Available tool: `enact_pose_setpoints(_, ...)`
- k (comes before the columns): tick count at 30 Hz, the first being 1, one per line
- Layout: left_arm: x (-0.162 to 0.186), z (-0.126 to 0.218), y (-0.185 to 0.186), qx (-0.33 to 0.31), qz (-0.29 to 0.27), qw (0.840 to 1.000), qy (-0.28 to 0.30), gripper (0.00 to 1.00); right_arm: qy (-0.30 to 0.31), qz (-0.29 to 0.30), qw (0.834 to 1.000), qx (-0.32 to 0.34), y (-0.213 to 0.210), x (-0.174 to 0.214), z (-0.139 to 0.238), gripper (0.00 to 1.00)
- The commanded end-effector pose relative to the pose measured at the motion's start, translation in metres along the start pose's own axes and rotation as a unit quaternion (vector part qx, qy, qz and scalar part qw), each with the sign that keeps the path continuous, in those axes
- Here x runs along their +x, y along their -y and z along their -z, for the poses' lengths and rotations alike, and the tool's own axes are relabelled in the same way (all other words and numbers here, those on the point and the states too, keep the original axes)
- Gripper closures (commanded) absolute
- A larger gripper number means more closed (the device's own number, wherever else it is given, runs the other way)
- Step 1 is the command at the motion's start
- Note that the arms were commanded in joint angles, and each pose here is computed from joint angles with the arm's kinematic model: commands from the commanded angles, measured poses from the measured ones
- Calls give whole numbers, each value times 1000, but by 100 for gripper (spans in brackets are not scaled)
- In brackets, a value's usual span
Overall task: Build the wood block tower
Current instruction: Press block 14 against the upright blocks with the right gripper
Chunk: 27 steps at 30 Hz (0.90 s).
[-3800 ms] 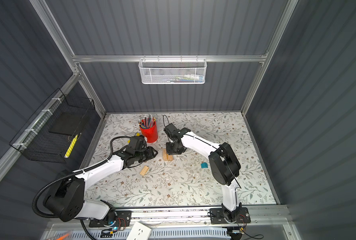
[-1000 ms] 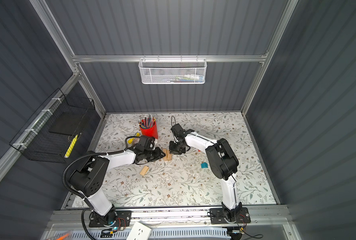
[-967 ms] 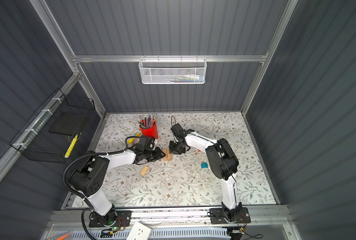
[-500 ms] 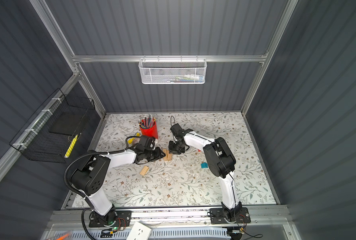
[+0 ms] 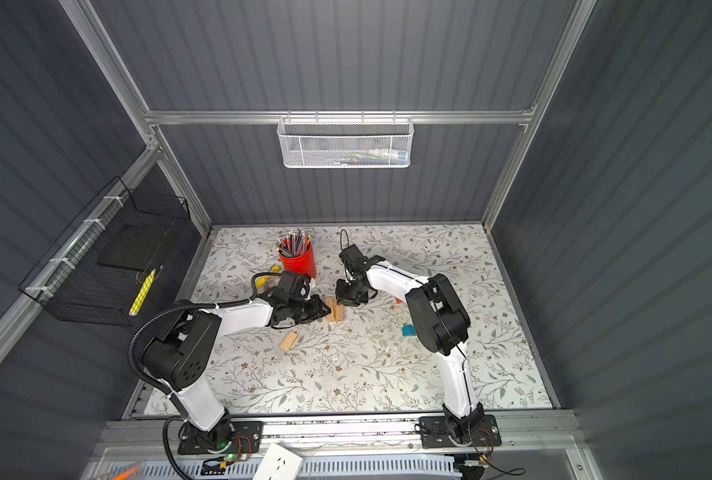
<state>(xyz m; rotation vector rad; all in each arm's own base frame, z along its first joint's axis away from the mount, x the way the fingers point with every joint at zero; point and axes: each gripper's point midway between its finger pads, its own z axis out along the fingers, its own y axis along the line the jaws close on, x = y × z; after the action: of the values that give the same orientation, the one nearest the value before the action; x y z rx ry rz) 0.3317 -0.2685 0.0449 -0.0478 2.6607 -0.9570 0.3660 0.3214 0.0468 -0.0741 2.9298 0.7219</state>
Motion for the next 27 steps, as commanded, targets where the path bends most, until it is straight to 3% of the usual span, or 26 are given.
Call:
enact_pose_setpoints(1,-1,-2,-1,0,-7,1000,-11,76,-9,2,1000,-17,-6,-2,-3,74)
enact_pose_setpoints(12,-2,-1,-1,-3,-8,1000,-9,76,7,4,1000,-15,-10,-6,13,73)
enact_pose_setpoints(20,-1,-2,-1,-2,-10,1000,-11,77,7,6,1000,-15,4,28,33,71)
enact_pose_setpoints(27,2,-2,-5,-8,-11,1000,-15,77,-22,19,1000,-7,9,61,19,72)
